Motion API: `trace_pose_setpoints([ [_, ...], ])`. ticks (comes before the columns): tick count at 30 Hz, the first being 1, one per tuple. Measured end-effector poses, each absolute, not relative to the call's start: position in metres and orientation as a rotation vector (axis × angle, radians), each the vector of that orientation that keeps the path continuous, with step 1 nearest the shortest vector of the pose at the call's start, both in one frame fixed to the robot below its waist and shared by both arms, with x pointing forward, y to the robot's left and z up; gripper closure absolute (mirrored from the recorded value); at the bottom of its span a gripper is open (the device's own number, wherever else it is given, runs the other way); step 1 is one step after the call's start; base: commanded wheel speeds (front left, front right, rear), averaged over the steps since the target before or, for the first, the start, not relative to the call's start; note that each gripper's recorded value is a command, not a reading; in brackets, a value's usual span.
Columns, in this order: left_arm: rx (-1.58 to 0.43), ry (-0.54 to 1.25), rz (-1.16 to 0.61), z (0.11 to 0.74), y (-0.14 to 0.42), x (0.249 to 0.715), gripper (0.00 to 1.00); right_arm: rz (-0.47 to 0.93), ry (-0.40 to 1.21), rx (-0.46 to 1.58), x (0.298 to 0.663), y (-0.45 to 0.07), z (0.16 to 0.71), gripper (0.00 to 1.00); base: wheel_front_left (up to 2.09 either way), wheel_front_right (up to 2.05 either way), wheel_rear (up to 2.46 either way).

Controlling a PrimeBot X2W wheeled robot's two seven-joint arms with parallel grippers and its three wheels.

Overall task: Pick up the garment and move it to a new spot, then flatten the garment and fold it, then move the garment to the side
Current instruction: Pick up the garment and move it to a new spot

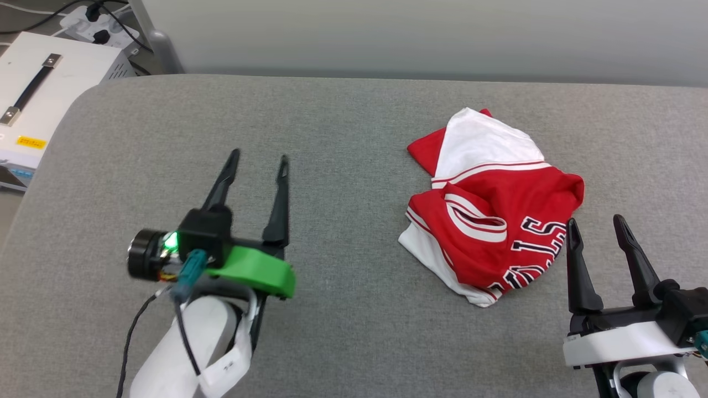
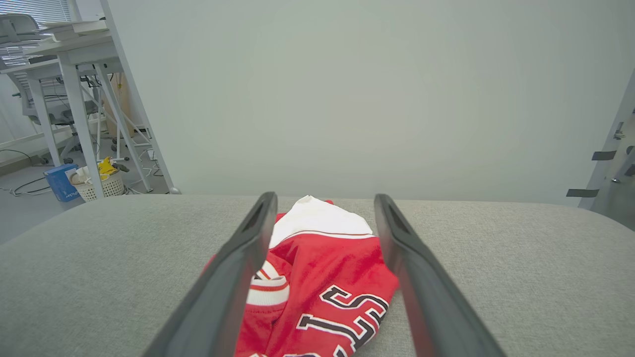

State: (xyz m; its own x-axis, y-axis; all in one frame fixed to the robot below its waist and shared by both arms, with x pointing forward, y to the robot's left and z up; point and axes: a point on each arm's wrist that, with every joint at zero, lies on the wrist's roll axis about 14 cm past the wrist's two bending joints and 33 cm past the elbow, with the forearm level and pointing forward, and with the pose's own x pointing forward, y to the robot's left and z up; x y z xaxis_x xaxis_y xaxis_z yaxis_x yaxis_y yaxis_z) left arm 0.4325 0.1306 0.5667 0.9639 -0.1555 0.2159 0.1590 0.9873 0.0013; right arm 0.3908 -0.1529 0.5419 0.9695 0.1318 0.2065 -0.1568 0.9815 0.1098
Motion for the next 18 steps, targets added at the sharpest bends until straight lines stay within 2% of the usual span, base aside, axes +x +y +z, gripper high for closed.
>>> trace_pose_setpoints([
  [8, -0.022, -0.176, -0.003, 0.546, 0.178, 0.405, 0.00, 0.167, -0.199, 0.128, 0.386, -0.146, 0.542, 0.00, 0.00, 0.00, 0.00],
  [18, -0.070, -0.105, -0.027, 0.517, 0.169, 0.377, 0.00, 0.152, -0.201, 0.121, 0.373, -0.152, 0.544, 0.00, 0.00, 0.00, 0.00],
])
